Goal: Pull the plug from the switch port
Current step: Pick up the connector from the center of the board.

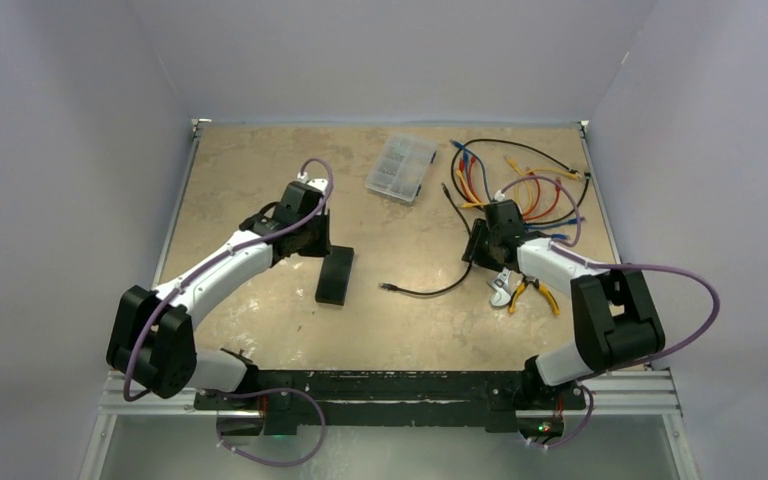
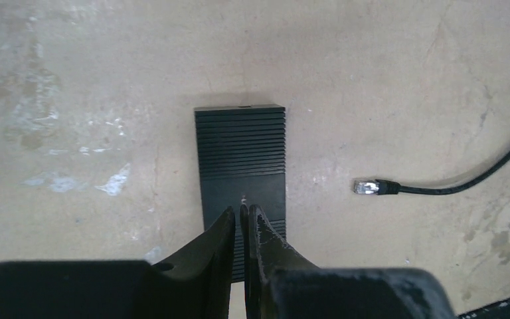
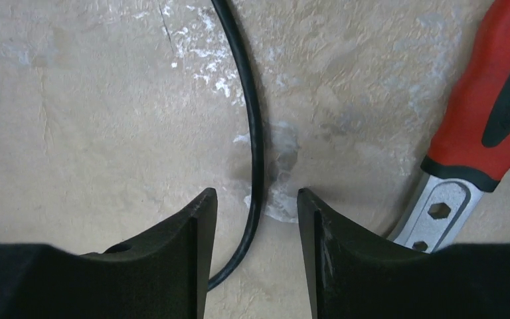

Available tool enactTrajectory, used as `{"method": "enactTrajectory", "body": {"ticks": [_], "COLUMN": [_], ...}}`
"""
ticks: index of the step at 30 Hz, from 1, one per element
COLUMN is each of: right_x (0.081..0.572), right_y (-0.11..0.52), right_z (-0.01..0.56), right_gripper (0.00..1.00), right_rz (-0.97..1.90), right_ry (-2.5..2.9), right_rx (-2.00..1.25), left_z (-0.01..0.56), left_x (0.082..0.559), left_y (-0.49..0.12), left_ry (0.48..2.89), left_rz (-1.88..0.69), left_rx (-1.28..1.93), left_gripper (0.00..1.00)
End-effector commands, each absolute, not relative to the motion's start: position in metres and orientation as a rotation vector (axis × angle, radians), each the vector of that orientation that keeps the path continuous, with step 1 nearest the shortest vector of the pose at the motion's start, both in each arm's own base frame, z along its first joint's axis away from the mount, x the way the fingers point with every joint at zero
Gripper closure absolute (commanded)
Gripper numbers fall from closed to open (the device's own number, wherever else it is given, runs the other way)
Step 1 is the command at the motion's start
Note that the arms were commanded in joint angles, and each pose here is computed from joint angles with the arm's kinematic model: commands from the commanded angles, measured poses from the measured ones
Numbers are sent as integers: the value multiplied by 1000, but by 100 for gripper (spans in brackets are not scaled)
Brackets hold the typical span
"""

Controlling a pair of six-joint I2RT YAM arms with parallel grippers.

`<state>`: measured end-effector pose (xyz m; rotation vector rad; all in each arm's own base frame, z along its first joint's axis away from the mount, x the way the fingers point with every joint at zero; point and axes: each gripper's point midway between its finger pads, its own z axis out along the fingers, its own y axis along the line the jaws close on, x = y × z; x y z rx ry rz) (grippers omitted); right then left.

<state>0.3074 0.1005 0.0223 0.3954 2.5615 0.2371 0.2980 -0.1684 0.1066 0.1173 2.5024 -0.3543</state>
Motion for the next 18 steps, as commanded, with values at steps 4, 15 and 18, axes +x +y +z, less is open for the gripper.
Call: {"method": "enactTrajectory", "body": {"ticks": [4, 15, 18], "right_x": [307, 322, 327], "right_y": [98, 104, 108], "right_z": [6, 22, 32], "right_gripper": [62, 100, 100], "right_rz": [232, 272, 295], "right_ry": [2579, 2546, 2522], "right_rx": [435, 386, 366], "left_z": [131, 144, 145], "left_x": [307, 311, 312], "left_y": [-140, -118, -119], "left_ry": [2452, 2438, 2431], "left_rz": [-161, 5, 3], "left_rx": [150, 193, 199], "left_gripper": [91, 66, 55]}}
